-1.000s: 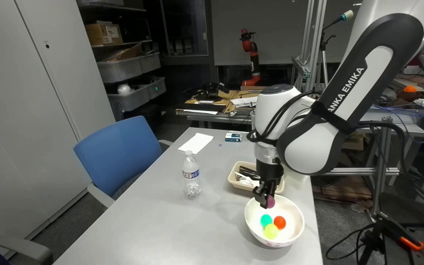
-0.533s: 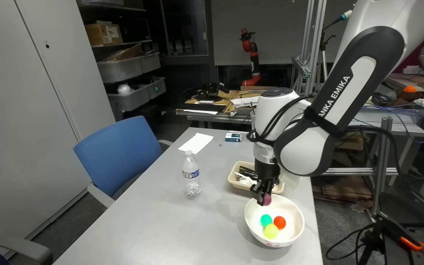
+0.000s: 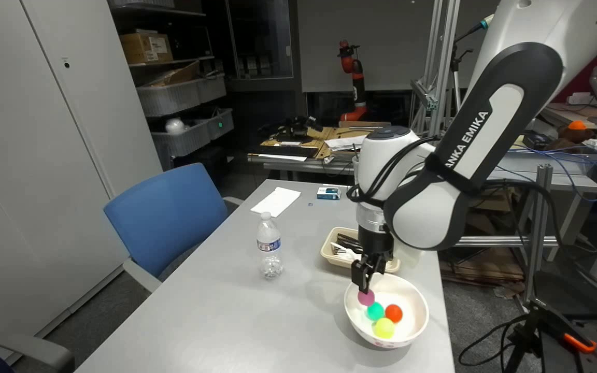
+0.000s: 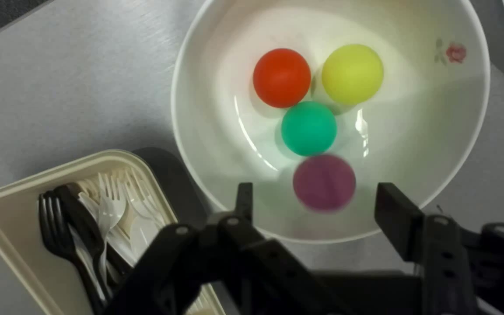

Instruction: Move the balls from the plate to the bowl

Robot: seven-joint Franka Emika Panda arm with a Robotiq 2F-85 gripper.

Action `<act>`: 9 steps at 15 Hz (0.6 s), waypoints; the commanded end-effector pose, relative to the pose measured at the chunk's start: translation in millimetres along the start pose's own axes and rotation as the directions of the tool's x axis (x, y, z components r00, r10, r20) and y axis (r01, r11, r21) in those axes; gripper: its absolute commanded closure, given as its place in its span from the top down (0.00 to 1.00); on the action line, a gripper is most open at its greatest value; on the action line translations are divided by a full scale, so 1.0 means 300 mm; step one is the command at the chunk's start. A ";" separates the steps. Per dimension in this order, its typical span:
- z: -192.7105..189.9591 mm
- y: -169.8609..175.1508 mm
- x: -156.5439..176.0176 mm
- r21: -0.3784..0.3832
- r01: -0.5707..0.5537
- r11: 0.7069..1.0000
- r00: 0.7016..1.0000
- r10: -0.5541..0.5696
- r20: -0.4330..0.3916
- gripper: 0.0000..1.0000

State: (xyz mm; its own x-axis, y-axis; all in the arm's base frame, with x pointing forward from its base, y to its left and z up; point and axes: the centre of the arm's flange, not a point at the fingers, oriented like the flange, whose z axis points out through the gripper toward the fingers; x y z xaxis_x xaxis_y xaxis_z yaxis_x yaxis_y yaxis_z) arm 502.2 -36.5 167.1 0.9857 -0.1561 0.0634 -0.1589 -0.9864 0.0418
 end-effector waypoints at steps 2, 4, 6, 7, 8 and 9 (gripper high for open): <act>0.005 0.010 0.018 0.008 -0.015 1.000 1.000 0.015 0.003 1.00; 0.005 0.010 0.017 0.009 -0.018 1.000 1.000 0.018 0.008 1.00; 0.004 0.010 0.015 0.014 -0.021 1.000 1.000 0.021 0.022 1.00; 0.004 0.011 0.015 0.021 -0.022 1.000 0.999 0.022 0.027 1.00; 0.005 0.012 0.014 0.019 -0.023 1.000 0.999 0.023 0.032 1.00; 0.005 0.012 0.013 0.019 -0.025 1.000 0.999 0.024 0.039 1.00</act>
State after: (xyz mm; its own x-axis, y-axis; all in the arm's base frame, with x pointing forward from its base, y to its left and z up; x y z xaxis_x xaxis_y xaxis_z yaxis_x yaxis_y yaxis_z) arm 502.0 -37.7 165.1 0.9817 -0.1839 0.0503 -0.1857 -0.9821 0.0325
